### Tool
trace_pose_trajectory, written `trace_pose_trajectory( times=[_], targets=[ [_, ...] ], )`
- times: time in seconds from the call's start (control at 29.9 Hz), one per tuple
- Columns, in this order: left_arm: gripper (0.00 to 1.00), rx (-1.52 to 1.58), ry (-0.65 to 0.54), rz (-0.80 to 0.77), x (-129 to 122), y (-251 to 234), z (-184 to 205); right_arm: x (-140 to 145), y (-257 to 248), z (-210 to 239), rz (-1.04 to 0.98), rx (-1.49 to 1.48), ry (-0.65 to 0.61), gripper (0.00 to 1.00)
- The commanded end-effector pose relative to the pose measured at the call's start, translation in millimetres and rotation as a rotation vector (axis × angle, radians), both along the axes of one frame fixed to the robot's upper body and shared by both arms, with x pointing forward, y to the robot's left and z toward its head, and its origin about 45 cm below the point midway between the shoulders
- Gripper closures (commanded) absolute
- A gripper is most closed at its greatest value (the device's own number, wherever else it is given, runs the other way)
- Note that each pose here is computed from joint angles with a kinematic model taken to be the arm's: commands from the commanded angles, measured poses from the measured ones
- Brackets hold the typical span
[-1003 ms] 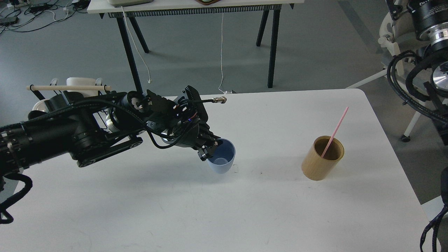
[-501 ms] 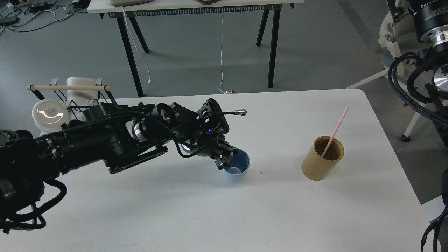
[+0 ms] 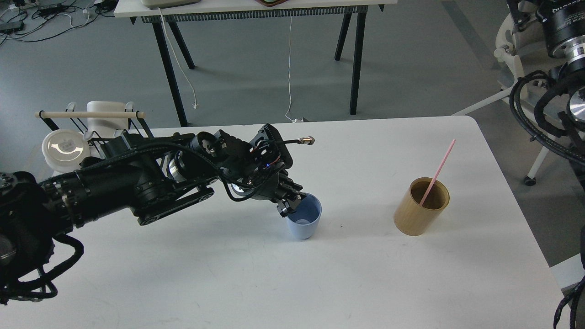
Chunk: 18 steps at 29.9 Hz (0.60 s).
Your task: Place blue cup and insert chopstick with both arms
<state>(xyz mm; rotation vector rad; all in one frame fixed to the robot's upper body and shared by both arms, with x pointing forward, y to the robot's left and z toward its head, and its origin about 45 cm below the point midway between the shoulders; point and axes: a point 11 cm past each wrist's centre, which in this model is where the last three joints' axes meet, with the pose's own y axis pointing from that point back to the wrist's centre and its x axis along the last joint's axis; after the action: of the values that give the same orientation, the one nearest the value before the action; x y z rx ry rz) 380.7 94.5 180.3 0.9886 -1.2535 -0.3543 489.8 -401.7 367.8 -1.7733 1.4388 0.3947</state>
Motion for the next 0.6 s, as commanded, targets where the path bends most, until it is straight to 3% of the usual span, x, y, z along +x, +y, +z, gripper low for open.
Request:
trace_pose_trajectory(
  times=[0.0,0.27,0.57],
  targets=[
    [0.58,-0.071,-0.038,0.064,18,12,26,-5,-9,-2,-0.01,-0.017,0.006,0.01],
    [0.57,-0.402,0.031,0.224,45,44,98,-29,-12,5,0.059,-0.161,-0.009,0.01],
    [0.31,-1.148,0.326,0.483,79,77,191,-48,-39,16,0.032,-0.516,0.057,0.02]
  ],
)
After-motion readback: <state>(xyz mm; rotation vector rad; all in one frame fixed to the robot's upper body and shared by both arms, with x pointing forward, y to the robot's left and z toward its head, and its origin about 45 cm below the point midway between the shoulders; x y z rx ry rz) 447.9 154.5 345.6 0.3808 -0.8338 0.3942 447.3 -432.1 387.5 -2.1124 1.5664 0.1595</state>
